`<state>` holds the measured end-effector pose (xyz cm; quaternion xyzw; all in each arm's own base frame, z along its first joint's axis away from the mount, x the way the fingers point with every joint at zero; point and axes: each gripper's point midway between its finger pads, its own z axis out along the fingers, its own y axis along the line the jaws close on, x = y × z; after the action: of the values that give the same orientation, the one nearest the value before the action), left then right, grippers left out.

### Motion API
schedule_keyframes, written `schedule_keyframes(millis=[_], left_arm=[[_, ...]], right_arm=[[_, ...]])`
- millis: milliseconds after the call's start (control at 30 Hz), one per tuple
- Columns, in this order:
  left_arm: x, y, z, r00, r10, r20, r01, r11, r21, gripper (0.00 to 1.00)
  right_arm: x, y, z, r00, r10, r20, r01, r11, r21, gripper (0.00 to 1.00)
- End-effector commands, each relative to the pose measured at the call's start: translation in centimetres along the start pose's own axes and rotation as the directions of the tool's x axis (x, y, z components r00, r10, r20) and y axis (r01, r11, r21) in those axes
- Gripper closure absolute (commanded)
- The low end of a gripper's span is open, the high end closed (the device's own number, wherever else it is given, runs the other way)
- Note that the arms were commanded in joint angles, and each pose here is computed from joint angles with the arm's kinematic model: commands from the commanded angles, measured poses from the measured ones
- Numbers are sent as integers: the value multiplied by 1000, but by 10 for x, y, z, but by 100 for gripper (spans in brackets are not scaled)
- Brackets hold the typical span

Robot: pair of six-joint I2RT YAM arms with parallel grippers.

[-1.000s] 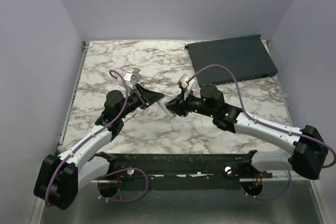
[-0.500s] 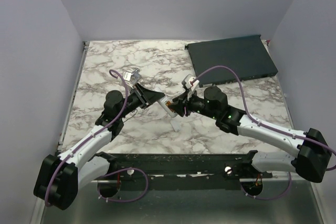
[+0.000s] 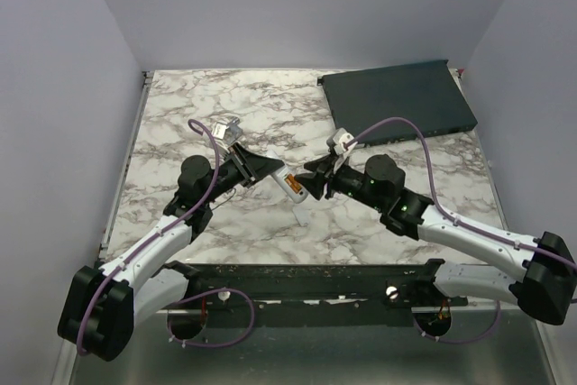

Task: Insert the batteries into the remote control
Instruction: Load the battery into the remote control.

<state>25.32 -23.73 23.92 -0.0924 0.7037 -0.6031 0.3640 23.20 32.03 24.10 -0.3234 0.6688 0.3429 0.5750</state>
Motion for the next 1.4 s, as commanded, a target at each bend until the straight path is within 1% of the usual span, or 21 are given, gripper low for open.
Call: schedule_keyframes(millis=[0,67,167,267,300,400,500,633,667,733,833,867,900,933,967,1033,1267,1367], left_arm=[[-4,-27,-3,999,35,9,-35,995,89,100],[-4,-28,-3,999,36,7,-36,995,91,100],[-2,-30,-4,999,39,-3,-38,994,99,100],[2,-34,-4,998,51,-34,-47,992,114,100],[4,-34,-5,997,56,-46,-50,992,119,100],[8,-39,-6,995,72,-76,-60,988,142,100],[14,-42,-8,990,80,-112,-61,985,160,100],[20,-49,-10,983,99,-157,-67,977,200,100],[23,-50,-11,979,102,-174,-65,976,208,100],[26,-55,-12,972,116,-206,-66,971,232,100],[32,-58,-13,959,128,-254,-60,964,259,100],[34,-59,-12,954,132,-269,-59,963,263,100],[36,-59,-13,949,137,-284,-58,961,269,100],[39,-59,-13,943,140,-301,-55,961,272,100],[41,-59,-13,938,146,-315,-56,959,277,100],[46,-57,-11,925,151,-348,-53,960,275,100],[67,-57,-5,896,162,-414,-47,960,275,100],[73,-57,-3,889,159,-430,-40,961,273,100]], right_arm=[[-17,9,-3,997,-16,76,20,998,-58,52],[-16,13,-2,997,-9,76,15,997,-80,52],[-22,14,-5,994,-11,108,20,996,-84,51],[-36,10,-11,987,-60,151,69,996,-59,50],[-40,8,-13,983,-97,156,105,993,-44,49],[-41,-2,-16,973,-211,95,213,977,-5,47],[-42,-16,-22,963,-267,35,265,962,59,47],[-43,-26,-37,932,-363,2,361,928,95,47],[-43,-25,-41,915,-403,2,401,912,85,49],[-44,-22,-48,891,-455,7,454,889,58,57],[-49,-13,-56,863,-504,17,504,863,6,70],[-47,-8,-59,856,-517,9,518,855,-32,72],[-44,-3,-61,845,-534,3,533,843,-72,72],[-37,4,-65,827,-563,-1,557,819,-137,69],[-33,11,-68,811,-585,6,576,796,-188,66],[-27,24,-75,794,-607,35,593,761,-262,63],[-29,53,-90,760,-624,182,642,674,-366,63],[-30,62,-91,757,-617,214,643,650,-405,67]])
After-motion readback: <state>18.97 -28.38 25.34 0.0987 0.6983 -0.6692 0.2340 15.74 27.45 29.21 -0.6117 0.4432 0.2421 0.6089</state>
